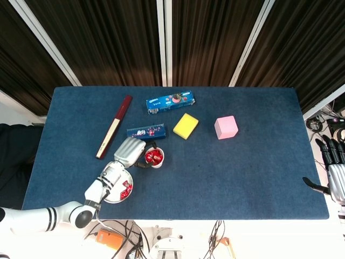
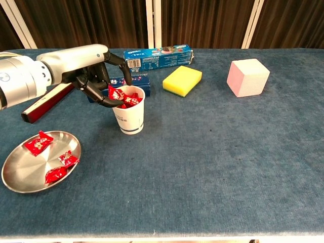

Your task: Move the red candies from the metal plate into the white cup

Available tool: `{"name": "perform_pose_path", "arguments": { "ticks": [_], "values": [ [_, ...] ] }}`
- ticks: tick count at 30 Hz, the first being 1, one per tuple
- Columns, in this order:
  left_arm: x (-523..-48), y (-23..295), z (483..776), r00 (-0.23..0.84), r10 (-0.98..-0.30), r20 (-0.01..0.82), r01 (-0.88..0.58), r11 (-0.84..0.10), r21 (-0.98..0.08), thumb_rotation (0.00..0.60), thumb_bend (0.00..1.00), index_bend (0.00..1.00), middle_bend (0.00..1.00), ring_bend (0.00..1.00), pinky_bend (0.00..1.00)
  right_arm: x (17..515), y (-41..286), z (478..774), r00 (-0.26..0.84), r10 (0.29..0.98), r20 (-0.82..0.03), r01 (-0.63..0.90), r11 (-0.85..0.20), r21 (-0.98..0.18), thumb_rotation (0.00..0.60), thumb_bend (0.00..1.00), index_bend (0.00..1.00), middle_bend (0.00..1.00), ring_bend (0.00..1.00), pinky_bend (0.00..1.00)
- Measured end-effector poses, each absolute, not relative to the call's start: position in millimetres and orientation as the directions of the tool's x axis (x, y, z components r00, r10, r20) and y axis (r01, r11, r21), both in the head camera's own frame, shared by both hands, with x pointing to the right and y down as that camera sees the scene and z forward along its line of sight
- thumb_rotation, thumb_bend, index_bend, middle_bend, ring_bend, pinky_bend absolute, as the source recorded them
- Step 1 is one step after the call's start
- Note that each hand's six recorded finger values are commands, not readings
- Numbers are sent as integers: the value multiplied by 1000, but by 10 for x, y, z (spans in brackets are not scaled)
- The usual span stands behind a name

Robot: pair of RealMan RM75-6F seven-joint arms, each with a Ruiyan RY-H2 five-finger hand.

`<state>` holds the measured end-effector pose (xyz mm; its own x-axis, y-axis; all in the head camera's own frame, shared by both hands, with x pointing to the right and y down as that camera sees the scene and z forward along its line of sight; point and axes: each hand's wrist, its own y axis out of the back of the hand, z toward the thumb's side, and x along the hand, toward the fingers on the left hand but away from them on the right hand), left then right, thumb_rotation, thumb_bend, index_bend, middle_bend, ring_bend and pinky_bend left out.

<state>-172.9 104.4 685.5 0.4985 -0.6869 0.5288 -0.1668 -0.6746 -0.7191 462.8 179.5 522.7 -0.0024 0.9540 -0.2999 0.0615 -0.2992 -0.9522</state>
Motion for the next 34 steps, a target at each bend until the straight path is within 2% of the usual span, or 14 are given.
{"name": "perform_pose_path", "arguments": {
  "ticks": [7,11,14,17,18,22,25,31,34],
  "values": [
    [-1935,1017,6552,490,-735,468,-202,-618,-760,516,126,270,892,819,813,4611,1781,5203,2,956,-294,61,-294,-954,600,236,0,36,0,88],
    [-2268,970,6347,437,-789,431,-221,-559,-799,515,126,271,804,717,768,4631,1774,5191,-2,955,-295,64,-294,-954,600,236,0,36,0,88],
    [-2717,962,6193,352,-842,408,-203,-495,-845,518,126,272,686,578,636,4663,1769,5181,-6,954,-299,67,-298,-952,600,236,0,36,0,89],
    [-3253,1051,6065,252,-877,408,-142,-451,-881,582,126,270,471,355,334,4713,1764,5176,-11,953,-304,71,-303,-950,600,236,0,35,0,89],
    [-3411,1103,6037,225,-881,417,-118,-449,-886,595,126,269,424,305,270,4727,1765,5178,-11,952,-307,72,-306,-949,600,236,0,27,0,85],
    [-3982,1358,5909,120,-895,430,-58,-439,-897,600,126,237,230,102,82,4747,1779,5198,-1,946,-324,94,-322,-942,600,236,0,0,0,41],
    [-4370,1564,5778,42,-914,404,-29,-405,-914,600,126,162,146,37,8,4726,1808,5205,19,944,-328,101,-328,-939,600,236,0,0,0,12],
    [-4907,2062,5454,-51,-942,332,12,-333,-943,600,126,157,114,16,0,4690,1922,5212,27,952,-305,114,-306,-945,600,236,0,0,0,0],
    [-5022,2315,5367,-68,-941,331,12,-332,-943,600,126,157,104,12,0,4668,1991,5259,28,951,-309,123,-310,-943,600,236,0,0,0,0]
  ]
}}
